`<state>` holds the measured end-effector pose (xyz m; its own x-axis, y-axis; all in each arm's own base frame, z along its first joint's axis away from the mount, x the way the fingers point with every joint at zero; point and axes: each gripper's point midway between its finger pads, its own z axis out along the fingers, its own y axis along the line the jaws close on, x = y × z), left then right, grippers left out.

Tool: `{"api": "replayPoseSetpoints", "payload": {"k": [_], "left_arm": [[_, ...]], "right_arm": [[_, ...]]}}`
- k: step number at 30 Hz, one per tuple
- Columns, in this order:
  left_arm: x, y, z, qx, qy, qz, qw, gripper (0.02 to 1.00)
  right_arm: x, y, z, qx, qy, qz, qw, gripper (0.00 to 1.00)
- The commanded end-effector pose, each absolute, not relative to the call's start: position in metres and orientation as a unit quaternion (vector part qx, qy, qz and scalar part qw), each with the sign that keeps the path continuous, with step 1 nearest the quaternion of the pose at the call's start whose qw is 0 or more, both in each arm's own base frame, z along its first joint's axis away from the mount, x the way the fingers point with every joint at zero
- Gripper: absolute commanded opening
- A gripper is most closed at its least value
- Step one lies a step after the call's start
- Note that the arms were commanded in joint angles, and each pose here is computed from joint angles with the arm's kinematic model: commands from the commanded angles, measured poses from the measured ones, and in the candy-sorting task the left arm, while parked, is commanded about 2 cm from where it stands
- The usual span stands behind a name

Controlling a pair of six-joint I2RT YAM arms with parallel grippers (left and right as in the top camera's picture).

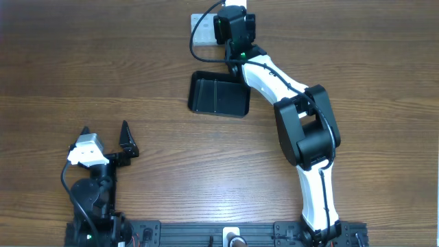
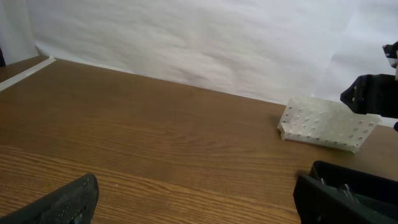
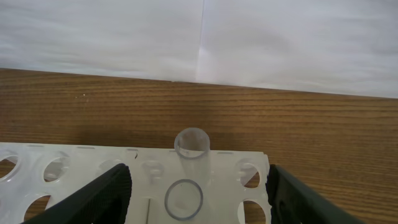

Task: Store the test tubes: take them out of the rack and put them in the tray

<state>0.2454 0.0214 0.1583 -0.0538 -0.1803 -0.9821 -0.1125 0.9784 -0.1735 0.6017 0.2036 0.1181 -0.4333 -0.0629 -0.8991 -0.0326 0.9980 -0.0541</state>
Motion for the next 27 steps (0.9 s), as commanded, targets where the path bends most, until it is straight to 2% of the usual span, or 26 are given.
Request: {"api": "replayPoseSetpoints", "payload": {"k": [1,14,18,27], "left_arm": [[0.2454,0.0198,0.1575,-0.092,0.726,-0.024,0.681,0.998],[0.2454,0.0198,0.1575,-0.092,0.726,-0.024,0.681,0.996],[0.2454,0.0198,0.1575,-0.092,0.726,-0.024,0.681,0.998],[0.2454,0.0198,0.1575,-0.092,0.726,-0.024,0.681,0.996]], "right_arm": [[0.6069,0.204,0.1166,-0.023,0.844,-0.019,0.536,0.691],[0.6069,0.2035,0.115,-0.023,0.845,-0.019,0.534,0.647],[0.6068,0.2037,0.114,-0.023,0.845,-0.019,0.534,0.606],[0.6061,0.2032,0.1124,-0.024,0.847,-0.021,0.531,0.417]]}}
